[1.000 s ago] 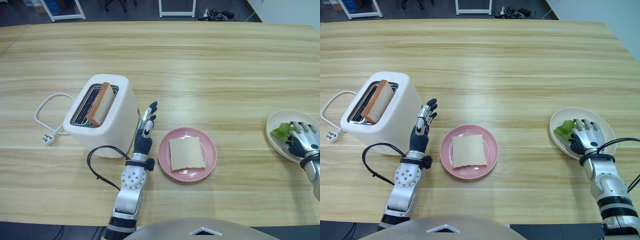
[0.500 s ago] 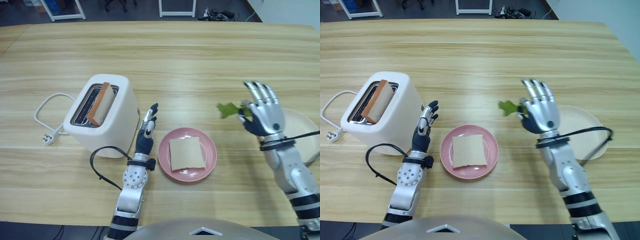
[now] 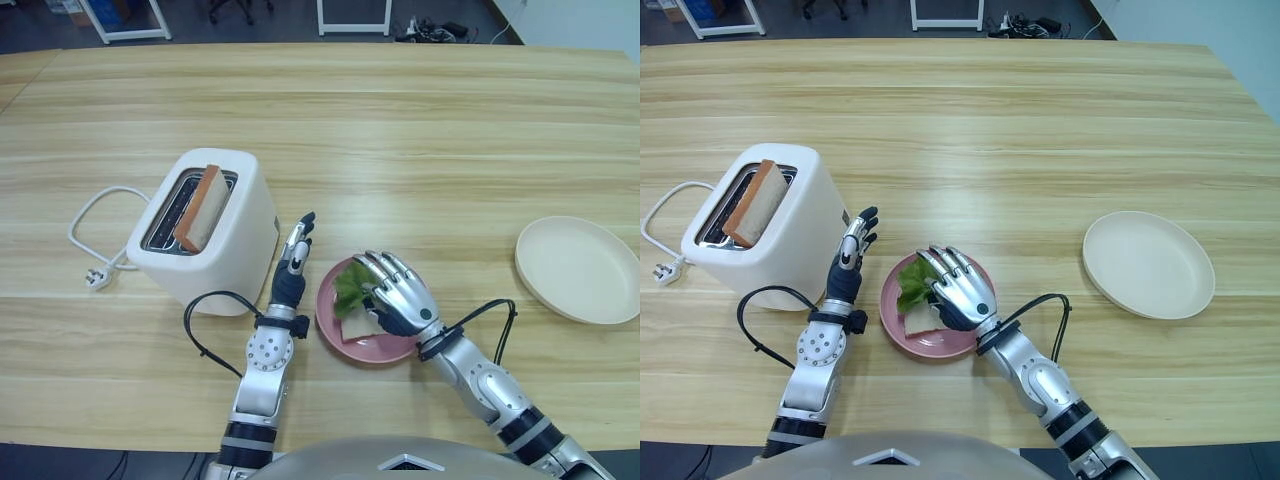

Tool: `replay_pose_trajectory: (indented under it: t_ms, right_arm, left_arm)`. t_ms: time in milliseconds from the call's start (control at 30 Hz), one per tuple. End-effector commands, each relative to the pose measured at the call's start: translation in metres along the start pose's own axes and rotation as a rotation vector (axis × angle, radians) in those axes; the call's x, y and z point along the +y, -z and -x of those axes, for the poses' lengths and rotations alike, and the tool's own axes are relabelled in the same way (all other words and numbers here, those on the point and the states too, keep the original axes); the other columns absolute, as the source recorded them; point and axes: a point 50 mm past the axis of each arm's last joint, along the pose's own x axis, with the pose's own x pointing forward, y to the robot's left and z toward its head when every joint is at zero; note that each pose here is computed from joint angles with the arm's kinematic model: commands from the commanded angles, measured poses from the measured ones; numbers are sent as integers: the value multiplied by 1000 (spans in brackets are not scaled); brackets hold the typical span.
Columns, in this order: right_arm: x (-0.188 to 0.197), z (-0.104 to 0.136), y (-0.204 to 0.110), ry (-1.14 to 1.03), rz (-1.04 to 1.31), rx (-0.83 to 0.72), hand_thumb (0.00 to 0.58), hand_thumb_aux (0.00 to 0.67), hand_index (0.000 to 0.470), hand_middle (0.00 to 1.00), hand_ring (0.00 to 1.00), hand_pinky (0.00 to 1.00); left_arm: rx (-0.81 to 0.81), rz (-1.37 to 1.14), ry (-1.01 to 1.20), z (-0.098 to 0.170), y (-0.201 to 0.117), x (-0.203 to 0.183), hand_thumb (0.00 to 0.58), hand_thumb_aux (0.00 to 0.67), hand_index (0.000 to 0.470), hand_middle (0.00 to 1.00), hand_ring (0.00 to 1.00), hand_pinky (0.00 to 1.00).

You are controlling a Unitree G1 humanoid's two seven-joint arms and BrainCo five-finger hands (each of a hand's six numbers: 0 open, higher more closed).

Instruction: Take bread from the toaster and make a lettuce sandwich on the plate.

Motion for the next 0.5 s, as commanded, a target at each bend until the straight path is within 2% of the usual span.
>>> replay_pose_trajectory:
  t_ms: [33,133,167,200,233,500]
  right_arm:
    - [-7,10,-1,0,-15,4,580,670,470,0,0,0]
    - [-10,12,-4,-2,-24,4,580,670,470,0,0,0]
    - [-9,12,-4,-11,-28,4,548,512,359,0,0,0]
    - [-8,13,-5,-20,-33,5,87,53,37,0,0,0]
    - [-7,13,-5,-27,-36,6,0,0,0,0,0,0]
    - [-26,13,-3,61,-187,30,0,0,0,0,0,0]
  left_arm:
    - [24,-10,-6,2,6,2,0,0,0,0,0,0]
    - [38,-13,-7,4,9,3,0,0,0,0,0,0]
    - [41,-14,-5,4,10,3,0,0,0,0,0,0]
    - [43,-15,-4,5,10,2,0,0,0,0,0,0]
    - [45,-17,-3,5,11,3,0,0,0,0,0,0]
    - [44,-36,-12,7,11,5,0,0,0,0,0,0]
